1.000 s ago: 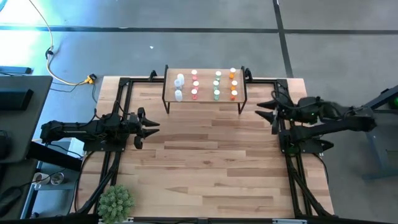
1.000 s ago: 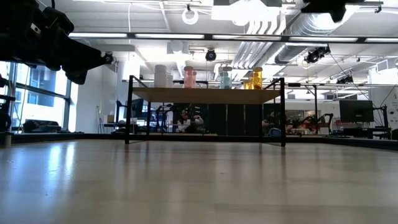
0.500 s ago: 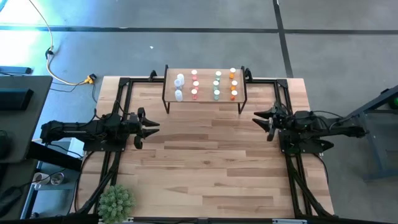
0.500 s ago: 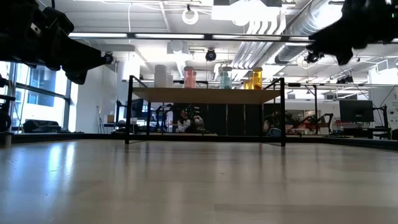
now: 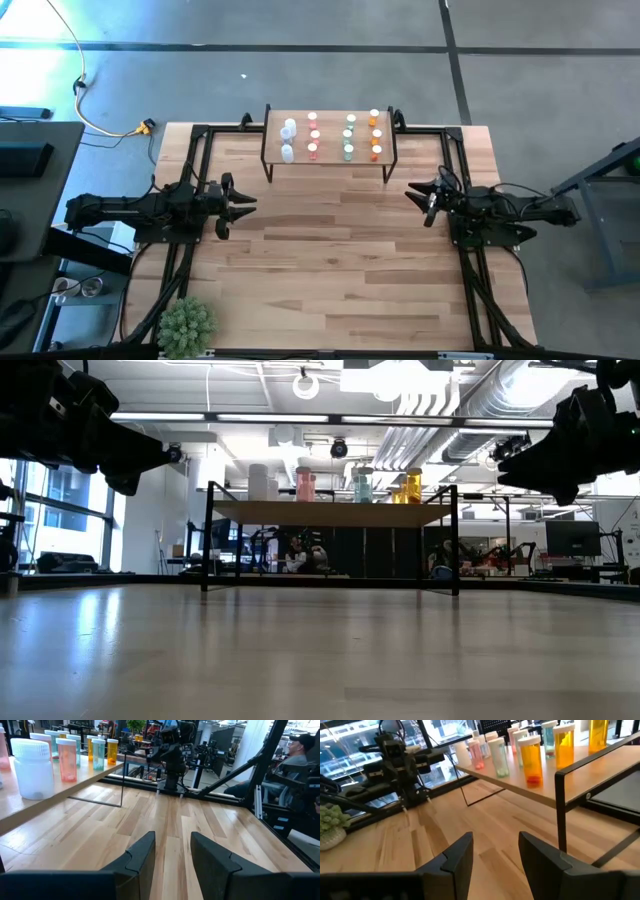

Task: Pick and place medicine bottles onto shelf by color
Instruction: Return to Home Position

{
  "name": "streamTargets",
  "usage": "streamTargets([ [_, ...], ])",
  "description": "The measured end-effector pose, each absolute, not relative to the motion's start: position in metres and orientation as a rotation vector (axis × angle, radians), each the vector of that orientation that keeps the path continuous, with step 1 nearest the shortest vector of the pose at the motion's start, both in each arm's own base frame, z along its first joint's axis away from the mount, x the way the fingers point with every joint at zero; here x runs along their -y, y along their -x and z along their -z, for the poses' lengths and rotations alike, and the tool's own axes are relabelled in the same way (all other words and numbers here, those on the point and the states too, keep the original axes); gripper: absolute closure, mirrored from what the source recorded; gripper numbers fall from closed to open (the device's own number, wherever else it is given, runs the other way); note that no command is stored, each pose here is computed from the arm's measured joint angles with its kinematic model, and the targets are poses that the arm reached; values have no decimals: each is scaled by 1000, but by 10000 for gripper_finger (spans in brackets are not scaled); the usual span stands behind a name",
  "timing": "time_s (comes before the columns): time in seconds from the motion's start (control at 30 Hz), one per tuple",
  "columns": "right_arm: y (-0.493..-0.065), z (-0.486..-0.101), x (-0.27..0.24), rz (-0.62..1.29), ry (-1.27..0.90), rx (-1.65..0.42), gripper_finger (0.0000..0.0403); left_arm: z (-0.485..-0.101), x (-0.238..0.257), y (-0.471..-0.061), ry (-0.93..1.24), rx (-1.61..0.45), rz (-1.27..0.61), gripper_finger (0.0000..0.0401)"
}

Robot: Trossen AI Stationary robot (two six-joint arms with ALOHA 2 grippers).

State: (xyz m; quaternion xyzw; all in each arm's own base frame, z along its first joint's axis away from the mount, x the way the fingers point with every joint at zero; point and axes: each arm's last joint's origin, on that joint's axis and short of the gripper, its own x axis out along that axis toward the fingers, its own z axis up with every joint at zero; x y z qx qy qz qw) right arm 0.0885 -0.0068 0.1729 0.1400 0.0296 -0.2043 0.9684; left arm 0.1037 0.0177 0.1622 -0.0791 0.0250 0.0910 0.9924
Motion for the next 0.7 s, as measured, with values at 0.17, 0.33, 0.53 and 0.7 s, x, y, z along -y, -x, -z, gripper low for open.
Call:
streamTargets([
  [0.17,-89,-172,7,409,-293,-70,253,-162,-18,-104,158,-50,-183,288],
  [0.33,-89,-171,7,408,-268,-86,253,-162,-18,-104,159,-50,-183,288],
  [0.53,-89,-171,7,410,-314,-78,253,-162,-18,-104,159,-50,-183,288],
  [0.7,-89,-171,7,410,-313,-78,253,-162,-18,-104,158,-50,-183,288],
])
